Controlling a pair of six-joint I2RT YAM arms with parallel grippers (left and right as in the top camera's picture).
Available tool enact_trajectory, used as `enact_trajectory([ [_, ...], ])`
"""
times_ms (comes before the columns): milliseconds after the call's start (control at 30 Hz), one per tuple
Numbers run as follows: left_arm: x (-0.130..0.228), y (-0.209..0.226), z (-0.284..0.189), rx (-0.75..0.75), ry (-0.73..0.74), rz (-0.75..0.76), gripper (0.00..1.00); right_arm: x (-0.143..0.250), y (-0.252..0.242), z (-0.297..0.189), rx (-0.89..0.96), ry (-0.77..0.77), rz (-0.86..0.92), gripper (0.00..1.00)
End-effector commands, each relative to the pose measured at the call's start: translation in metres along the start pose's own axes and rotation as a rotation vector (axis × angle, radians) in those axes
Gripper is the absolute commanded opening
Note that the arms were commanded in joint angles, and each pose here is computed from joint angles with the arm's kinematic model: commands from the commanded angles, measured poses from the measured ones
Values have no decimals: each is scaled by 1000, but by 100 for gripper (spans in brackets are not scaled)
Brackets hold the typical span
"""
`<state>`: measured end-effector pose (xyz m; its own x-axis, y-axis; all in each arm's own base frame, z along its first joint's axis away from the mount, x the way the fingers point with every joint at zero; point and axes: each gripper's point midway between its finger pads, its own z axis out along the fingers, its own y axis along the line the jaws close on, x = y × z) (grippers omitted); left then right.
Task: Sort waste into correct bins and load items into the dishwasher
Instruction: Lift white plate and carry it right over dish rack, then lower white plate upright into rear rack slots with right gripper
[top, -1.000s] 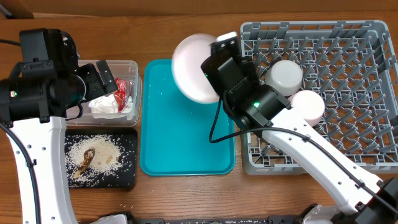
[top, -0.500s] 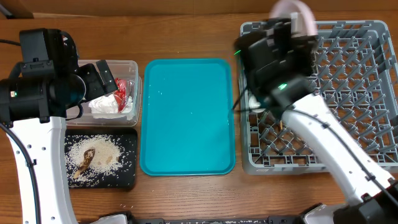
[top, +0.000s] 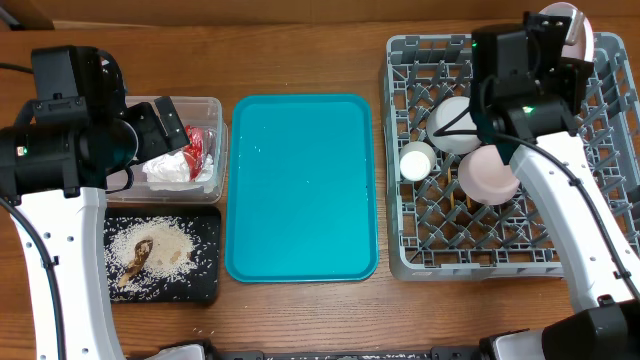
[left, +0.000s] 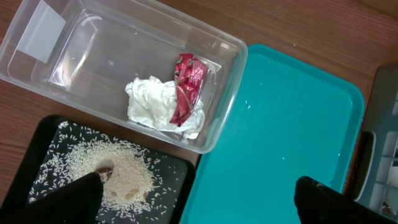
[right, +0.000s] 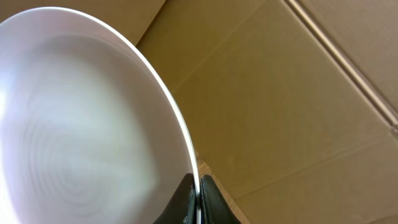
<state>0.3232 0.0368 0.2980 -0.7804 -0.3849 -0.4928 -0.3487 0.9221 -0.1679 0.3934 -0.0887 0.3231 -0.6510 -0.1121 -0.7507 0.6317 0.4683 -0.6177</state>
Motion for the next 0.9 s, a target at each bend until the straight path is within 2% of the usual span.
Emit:
enact_trajectory([
  [0, -3, 2, 0, -7, -8, 0, 100, 0, 3, 9, -7, 10, 19, 4],
  [433, -3, 2, 0, -7, -8, 0, 100, 21, 43, 37, 16, 68, -75, 4],
  [867, -3, 2, 0, -7, -8, 0, 100, 31, 65, 42, -1, 85, -126, 4],
])
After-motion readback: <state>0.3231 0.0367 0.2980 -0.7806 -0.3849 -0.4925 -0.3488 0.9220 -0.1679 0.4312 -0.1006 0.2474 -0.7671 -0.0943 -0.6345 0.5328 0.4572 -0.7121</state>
